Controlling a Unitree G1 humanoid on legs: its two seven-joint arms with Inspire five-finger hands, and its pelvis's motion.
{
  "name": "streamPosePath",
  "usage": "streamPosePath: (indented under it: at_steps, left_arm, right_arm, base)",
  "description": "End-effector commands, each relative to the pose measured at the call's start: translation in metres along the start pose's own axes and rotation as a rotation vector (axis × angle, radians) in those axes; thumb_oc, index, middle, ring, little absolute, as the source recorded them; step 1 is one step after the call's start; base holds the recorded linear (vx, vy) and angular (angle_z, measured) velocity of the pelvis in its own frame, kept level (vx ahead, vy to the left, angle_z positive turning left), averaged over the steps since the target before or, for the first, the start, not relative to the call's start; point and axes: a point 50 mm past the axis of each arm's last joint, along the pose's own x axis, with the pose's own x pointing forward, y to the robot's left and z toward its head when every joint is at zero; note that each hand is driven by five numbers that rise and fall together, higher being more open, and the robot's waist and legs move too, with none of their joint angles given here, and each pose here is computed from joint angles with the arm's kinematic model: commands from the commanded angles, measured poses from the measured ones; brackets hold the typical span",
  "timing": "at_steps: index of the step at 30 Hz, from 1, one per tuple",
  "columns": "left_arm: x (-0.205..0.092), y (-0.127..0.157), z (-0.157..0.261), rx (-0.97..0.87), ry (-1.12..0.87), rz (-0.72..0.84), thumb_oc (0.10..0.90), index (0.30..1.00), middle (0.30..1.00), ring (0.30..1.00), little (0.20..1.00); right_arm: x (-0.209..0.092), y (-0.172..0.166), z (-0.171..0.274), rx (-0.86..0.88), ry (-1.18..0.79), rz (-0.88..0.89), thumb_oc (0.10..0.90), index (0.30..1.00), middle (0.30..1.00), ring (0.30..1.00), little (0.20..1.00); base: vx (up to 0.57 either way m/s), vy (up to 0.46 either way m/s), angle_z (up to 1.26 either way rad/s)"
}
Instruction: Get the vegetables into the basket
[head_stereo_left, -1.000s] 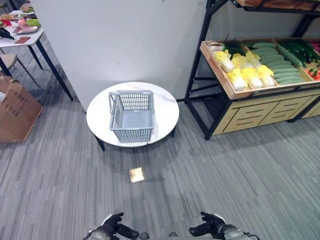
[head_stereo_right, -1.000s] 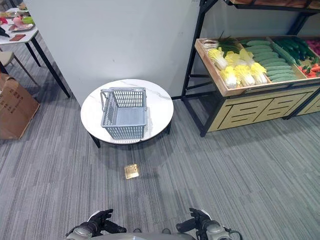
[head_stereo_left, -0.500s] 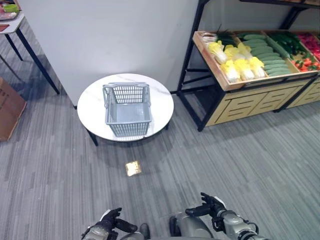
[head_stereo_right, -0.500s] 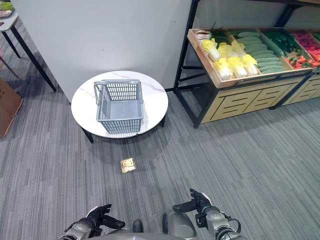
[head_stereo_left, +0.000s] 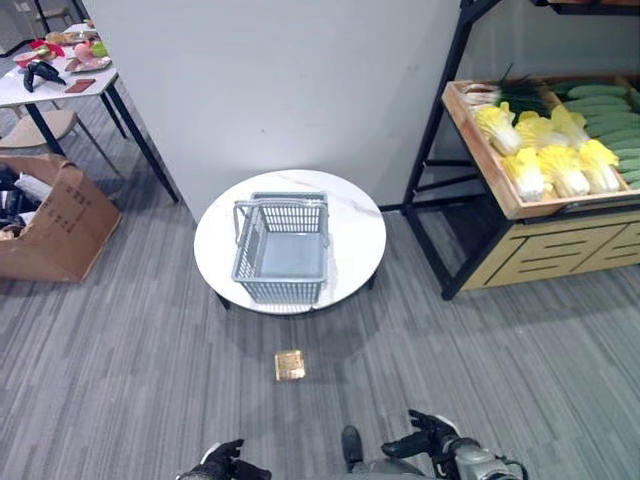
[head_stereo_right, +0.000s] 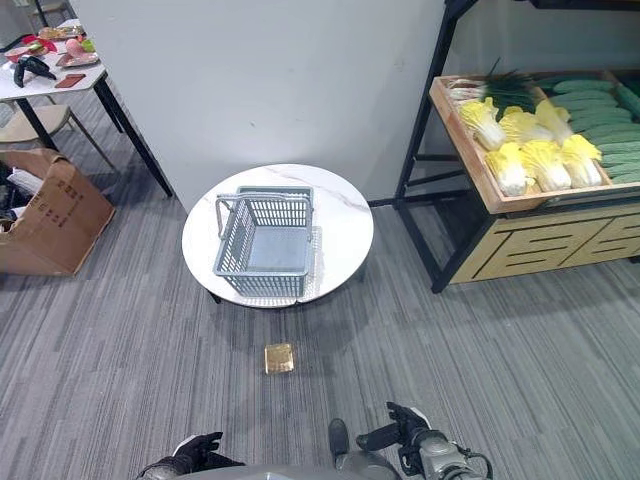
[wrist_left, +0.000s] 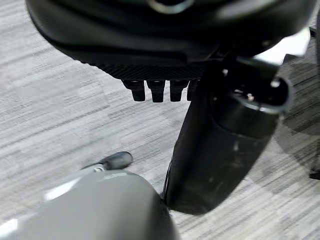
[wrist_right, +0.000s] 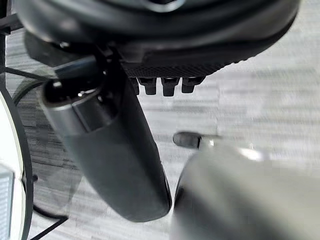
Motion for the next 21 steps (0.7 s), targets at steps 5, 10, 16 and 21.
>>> streamPosePath:
  at_steps: [5,10,16,21]
  left_arm:
    - [0.003,0.004,0.042,0.116,-0.112,-0.017,0.9,1.0,1.0,1.0,1.0]
    - [0.003,0.005,0.04,0.148,-0.101,-0.013,0.9,1.0,1.0,1.0,1.0]
    - [0.002,0.004,0.023,0.109,-0.058,0.001,0.9,1.0,1.0,1.0,1.0]
    - [0.001,0.012,0.015,0.093,-0.031,0.024,0.9,1.0,1.0,1.0,1.0]
  right_arm:
    - [-0.005,-0.018,-0.015,-0.083,0.061,-0.035,0.9,1.0,1.0,1.0,1.0]
    - [-0.006,-0.023,-0.017,-0.086,0.066,-0.054,0.9,1.0,1.0,1.0,1.0]
    - [-0.003,-0.021,0.009,-0.086,-0.047,-0.072,0.9,1.0,1.0,1.0,1.0]
    - [-0.002,-0.021,0.04,-0.008,-0.157,-0.065,0.9,1.0,1.0,1.0,1.0]
  base:
    - [0.05,-0.168,0.41]
    - [0.09,0.018,0.19]
    - [0.15,0.14,-0.11]
    - [0.1,0.119,-0.12]
